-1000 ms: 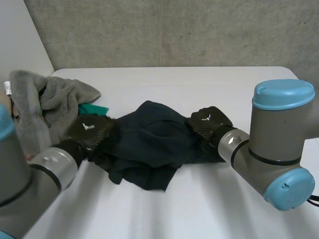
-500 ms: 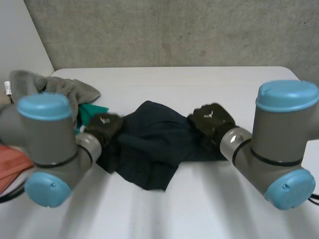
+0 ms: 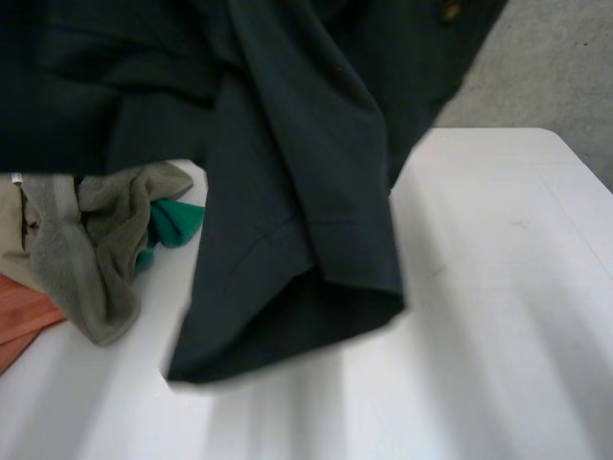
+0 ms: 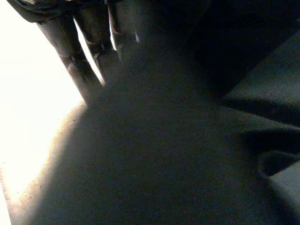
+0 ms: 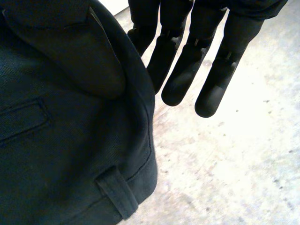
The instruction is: Fold the laundry.
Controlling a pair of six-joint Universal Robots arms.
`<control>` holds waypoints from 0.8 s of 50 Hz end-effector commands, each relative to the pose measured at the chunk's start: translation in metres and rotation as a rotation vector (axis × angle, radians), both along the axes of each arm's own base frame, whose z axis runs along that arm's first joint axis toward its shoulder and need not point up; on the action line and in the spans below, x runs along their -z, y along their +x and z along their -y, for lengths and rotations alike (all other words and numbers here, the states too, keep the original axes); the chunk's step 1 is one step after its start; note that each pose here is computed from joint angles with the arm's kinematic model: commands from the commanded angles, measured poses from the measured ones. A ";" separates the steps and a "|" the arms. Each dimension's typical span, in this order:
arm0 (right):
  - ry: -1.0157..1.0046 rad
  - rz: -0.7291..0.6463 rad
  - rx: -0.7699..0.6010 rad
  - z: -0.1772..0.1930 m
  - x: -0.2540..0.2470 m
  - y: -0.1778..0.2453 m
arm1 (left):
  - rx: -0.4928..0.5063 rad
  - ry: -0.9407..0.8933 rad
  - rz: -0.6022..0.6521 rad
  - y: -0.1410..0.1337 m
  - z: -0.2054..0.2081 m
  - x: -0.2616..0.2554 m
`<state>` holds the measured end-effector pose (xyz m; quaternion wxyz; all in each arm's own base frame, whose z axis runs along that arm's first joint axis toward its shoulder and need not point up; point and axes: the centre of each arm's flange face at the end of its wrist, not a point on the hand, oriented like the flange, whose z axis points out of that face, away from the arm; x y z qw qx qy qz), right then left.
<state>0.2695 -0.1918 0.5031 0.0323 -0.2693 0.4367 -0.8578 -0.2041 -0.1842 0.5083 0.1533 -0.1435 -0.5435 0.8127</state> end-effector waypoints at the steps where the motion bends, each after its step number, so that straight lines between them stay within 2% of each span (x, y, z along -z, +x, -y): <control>1: 0.051 -0.039 -0.022 0.009 0.019 0.016 | 0.051 0.092 0.000 -0.006 0.029 0.022; 11: 0.331 -0.195 -0.061 0.048 0.132 0.054 | 0.097 0.465 0.078 -0.041 0.108 0.159; 14: 0.437 -0.239 -0.067 0.066 0.185 0.069 | 0.085 0.531 0.099 -0.053 0.137 0.210; 17: 0.482 -0.235 -0.060 0.079 0.212 0.077 | 0.068 0.499 0.095 -0.059 0.158 0.231; 20: 0.485 -0.183 -0.042 0.091 0.223 0.082 | 0.062 0.387 0.074 -0.066 0.182 0.232; 24: 0.490 -0.140 -0.107 0.091 0.241 0.100 | 0.073 0.240 0.062 -0.075 0.215 0.236; 26: 0.499 -0.205 -0.161 0.081 0.259 0.113 | 0.074 0.274 0.090 -0.078 0.218 0.246; 29: 0.473 -0.258 -0.149 0.083 0.267 0.113 | 0.056 0.333 0.146 -0.077 0.216 0.254; 34: 0.432 -0.142 -0.013 0.106 0.237 0.085 | -0.069 0.367 0.159 -0.052 0.203 0.234; 37: 0.444 -0.126 0.001 0.108 0.227 0.071 | -0.086 0.379 0.162 -0.046 0.177 0.223; 40: 0.484 -0.159 -0.003 0.106 0.228 0.061 | -0.058 0.391 0.177 -0.048 0.149 0.218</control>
